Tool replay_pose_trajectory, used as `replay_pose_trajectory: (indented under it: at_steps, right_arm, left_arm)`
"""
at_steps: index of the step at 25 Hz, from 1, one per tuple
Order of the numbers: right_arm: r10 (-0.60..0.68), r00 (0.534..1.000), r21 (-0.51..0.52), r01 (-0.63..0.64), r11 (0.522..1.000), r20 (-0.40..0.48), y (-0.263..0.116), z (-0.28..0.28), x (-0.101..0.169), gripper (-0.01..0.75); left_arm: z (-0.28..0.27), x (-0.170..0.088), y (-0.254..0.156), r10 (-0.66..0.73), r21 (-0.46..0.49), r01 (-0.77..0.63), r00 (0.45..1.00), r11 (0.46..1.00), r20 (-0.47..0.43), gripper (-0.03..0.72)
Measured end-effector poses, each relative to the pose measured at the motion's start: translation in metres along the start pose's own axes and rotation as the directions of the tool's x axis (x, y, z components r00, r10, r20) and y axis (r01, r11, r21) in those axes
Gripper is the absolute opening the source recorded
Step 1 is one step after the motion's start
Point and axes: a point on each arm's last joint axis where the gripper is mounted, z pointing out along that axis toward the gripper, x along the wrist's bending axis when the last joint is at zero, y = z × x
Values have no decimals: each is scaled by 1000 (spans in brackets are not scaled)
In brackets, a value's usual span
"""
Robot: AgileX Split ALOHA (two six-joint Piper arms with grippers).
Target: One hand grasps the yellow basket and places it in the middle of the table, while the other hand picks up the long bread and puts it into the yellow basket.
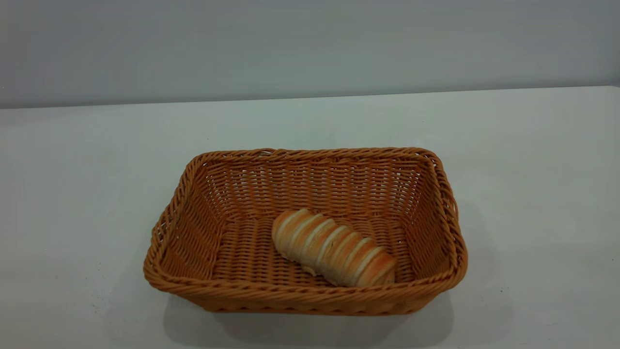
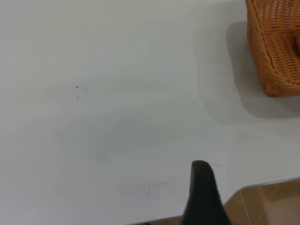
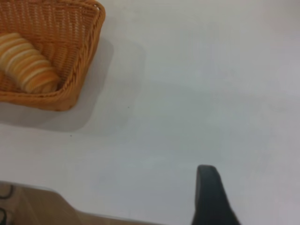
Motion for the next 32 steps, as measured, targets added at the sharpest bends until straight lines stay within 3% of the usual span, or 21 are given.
replay_pose_trajectory:
  at_steps: [5,15,20,32]
  right_arm:
    - [26,999,-38,-25,999,33,-3,-5,0,490]
    - [124,977,-57,-116,992,174,-5,-7,1,490]
    - [131,974,-58,-122,991,185,-5,-7,1,490]
    - [131,974,-59,-122,991,185,-5,-7,1,490]
  left_arm:
    - [-1,0,0,-22,-2,22,999,1000,-33,561]
    - [-5,-2,-3,-180,-43,175,946,984,-269,561]
    - [-9,-3,-7,-197,-84,181,940,980,-280,561]
    - [-10,-2,-7,-186,-83,170,947,982,-262,561]
